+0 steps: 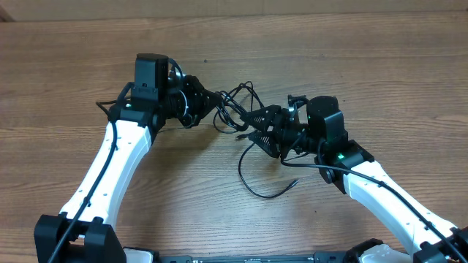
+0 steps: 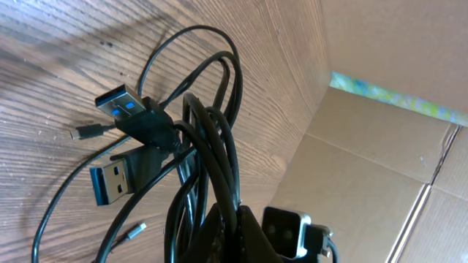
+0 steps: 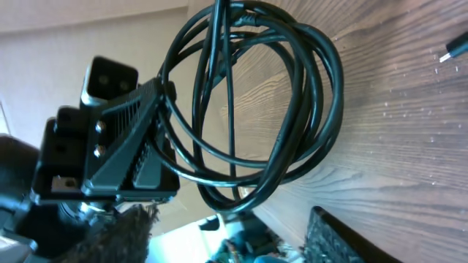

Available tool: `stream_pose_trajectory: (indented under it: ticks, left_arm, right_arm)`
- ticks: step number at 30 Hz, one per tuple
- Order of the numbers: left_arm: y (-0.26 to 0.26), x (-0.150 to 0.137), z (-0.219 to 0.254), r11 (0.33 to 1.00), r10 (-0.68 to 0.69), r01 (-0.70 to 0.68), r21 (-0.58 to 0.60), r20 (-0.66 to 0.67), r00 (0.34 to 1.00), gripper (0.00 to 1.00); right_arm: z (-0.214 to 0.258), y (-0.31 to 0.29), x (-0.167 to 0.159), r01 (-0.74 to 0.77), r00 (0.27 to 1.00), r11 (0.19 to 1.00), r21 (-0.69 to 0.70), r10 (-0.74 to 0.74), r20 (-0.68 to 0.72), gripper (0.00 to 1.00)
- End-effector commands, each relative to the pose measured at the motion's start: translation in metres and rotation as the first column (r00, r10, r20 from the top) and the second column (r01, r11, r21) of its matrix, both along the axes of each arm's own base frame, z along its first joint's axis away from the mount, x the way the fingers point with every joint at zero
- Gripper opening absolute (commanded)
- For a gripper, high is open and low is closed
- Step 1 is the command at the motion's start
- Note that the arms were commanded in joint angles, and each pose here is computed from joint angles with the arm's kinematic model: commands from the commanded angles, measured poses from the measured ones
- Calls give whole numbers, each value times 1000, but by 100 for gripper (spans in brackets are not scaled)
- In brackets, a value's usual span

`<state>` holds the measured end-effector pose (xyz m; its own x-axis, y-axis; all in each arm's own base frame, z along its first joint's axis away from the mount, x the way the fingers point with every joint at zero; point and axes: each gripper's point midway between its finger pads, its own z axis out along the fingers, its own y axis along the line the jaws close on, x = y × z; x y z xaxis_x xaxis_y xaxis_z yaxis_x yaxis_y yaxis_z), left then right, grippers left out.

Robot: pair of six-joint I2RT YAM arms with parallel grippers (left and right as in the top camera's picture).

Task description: Untangle cables

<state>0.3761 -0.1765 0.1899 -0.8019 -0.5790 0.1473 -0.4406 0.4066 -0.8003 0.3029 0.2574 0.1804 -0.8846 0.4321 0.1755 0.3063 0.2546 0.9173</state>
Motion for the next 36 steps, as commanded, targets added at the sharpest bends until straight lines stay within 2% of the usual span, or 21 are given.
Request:
stream_pose_trajectory:
  ticks: [1, 3, 6, 15, 22, 32, 36]
  left_arm:
    - [-7, 0, 20, 1000, 9, -9, -25, 21, 1000, 4]
    - [-9, -1, 20, 1000, 11, -11, -29, 11, 1000, 4]
    - [-14, -3, 20, 999, 5, -5, -33, 4, 1000, 4]
    - [-20, -6, 19, 999, 17, -18, -43, -27, 999, 4]
    - [-22, -11, 18, 999, 1, -4, -54, -47, 999, 4]
    - [-23, -25, 6, 1000, -4, 0, -26, -125, 992, 4]
    - [-18, -22, 2, 1000, 25, -25, 4, -122, 992, 4]
  right_arm:
    - [0, 1, 1, 42, 996, 999, 29, -40, -79, 61]
    - [-1, 0, 2, 53, 995, 998, 30, -50, -89, 51]
    - [-1, 0, 3, 56, 995, 998, 29, -53, -88, 43]
    - [-15, 0, 0, 89, 988, 996, -29, -91, -121, 41]
    - [-16, 1, 1, 101, 988, 994, -41, -105, -112, 24]
    - [-19, -1, 3, 118, 986, 991, -57, -124, -109, 6]
    - [-23, 0, -1, 103, 987, 992, -72, -111, -117, 4]
